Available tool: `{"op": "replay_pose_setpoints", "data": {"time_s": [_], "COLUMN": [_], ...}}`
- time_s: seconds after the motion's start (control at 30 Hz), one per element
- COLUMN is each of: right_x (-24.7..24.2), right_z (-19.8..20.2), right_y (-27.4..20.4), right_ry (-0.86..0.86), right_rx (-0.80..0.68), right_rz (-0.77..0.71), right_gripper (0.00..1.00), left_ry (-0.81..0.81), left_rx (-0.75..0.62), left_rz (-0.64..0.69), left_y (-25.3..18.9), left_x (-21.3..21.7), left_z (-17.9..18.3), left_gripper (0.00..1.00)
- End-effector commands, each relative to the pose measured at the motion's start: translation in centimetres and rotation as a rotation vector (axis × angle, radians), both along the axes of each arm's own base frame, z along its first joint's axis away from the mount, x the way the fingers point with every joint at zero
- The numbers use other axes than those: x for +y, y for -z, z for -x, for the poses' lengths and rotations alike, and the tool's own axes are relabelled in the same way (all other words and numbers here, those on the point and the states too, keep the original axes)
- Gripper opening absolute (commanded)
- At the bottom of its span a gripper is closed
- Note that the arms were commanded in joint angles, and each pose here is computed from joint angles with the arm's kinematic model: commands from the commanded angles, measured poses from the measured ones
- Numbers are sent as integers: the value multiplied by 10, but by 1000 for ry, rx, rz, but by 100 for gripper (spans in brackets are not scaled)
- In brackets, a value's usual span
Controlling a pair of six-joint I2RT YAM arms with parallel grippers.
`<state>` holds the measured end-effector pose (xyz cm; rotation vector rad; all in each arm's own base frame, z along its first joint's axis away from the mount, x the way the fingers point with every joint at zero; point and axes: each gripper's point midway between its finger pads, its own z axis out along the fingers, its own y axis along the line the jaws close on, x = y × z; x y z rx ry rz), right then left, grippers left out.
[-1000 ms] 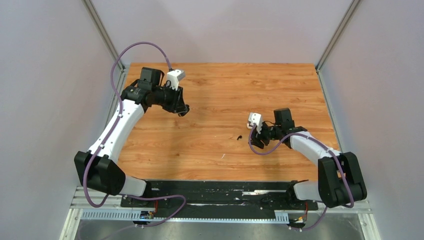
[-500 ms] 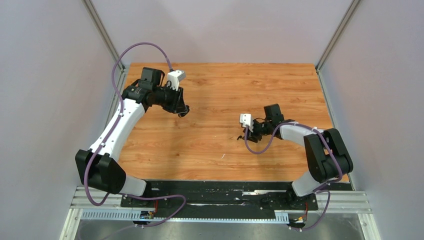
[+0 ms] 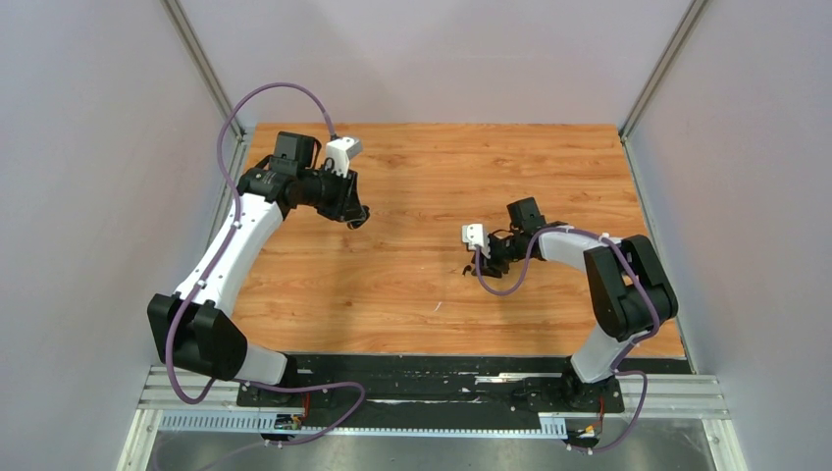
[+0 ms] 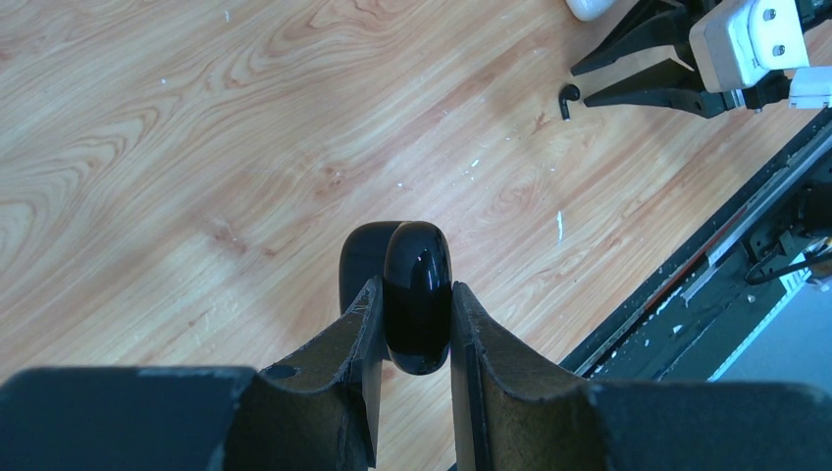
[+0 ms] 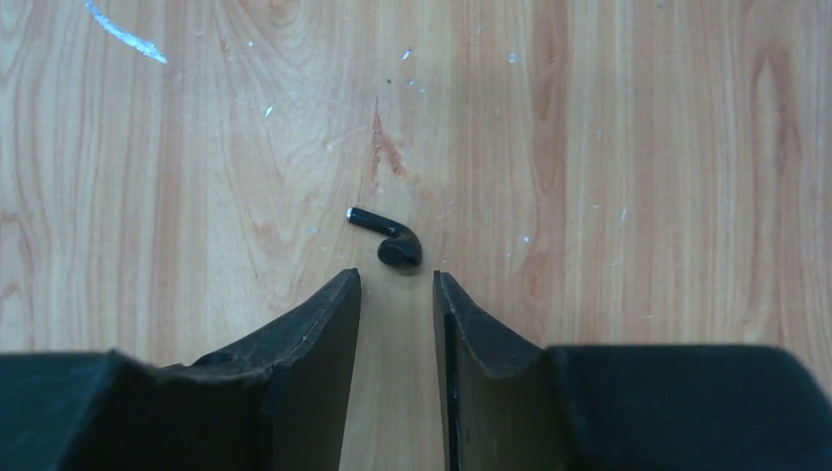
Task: Insert the wireless bluetooth earbuds into the charging case
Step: Adjust the right earbud at the center of the board, then pick up the right earbud from the center of the board.
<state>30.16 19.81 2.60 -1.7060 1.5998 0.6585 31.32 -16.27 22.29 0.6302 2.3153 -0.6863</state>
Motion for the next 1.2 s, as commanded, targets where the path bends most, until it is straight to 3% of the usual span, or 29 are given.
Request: {"op": "replay_pose_setpoints", "data": {"time_s": [0.0,0.6,1.03,1.17], "right_x": [6,8,10,10], "right_z": [5,-1,9,12], "right_y": [-6,12,22,23], "right_ry": [-61,-154,-192,-197], "right_rx": [10,46,103,107], "right_rz": [-17,43,103,112], "right_gripper": [35,39,30,19], "left_ry": [5,2,-1,-2], "left_rx": [-68,-65,-68,-71], "left_rz": [4,13,17,19], "left_y": [-16,-14,-13,-13], "left_x": [2,1,3,3], "left_z": [-7,-7,-3,-3], "left_gripper": [0,0,0,0]}}
